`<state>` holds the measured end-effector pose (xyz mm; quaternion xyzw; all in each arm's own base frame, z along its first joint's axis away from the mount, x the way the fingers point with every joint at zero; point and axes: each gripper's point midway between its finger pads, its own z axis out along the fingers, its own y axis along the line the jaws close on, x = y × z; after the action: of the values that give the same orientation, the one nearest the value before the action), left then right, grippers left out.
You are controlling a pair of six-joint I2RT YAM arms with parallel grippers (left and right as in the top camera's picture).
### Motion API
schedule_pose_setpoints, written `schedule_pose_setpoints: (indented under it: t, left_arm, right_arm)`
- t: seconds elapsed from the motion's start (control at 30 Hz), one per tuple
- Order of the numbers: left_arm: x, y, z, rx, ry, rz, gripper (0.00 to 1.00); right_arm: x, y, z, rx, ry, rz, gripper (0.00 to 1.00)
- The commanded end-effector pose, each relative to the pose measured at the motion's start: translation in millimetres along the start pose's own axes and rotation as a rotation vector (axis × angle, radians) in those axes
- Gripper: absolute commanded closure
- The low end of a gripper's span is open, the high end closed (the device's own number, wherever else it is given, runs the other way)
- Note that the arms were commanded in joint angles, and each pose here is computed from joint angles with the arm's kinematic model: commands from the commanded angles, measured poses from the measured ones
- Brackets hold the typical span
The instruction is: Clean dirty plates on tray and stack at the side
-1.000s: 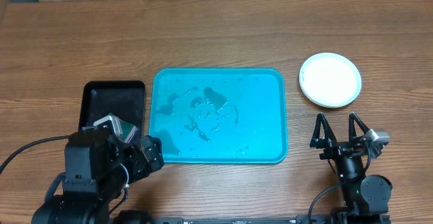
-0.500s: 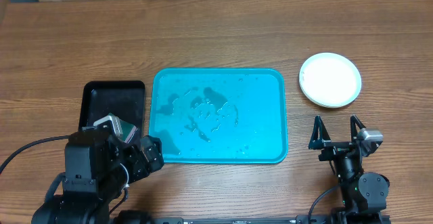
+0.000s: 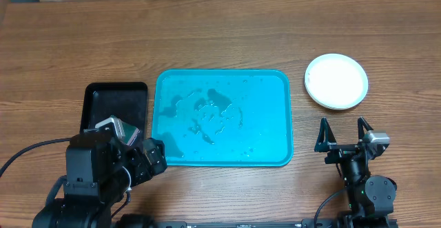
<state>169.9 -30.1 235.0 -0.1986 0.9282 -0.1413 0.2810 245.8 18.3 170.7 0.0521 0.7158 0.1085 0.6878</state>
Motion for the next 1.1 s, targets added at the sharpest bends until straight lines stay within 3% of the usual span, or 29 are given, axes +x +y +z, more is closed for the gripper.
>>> schedule_pose_setpoints:
  t: [0.0,0.5,0.8,0.93,1.07]
  left_arm:
    - [0,-1,1,0.002,0.002,-0.005,0.00]
    - [3,-1,1,0.000,0.014,0.003,0.00]
    - [-13,-10,9,0.061,-0.093,0.043,0.00]
    - [-20,-22,22,0.159,-0.194,0.186,0.00]
    - [-26,-47,32,0.309,-0.352,0.431,0.00]
  right_arm:
    - [1,-2,0,0.010,-0.008,-0.006,0.00]
    - [1,-2,0,0.010,-0.008,-0.006,0.00]
    - [1,-2,0,0.010,-0.008,-0.006,0.00]
    - [1,-2,0,0.010,-0.008,-0.006,0.00]
    - [1,-2,0,0.010,-0.008,-0.006,0.00]
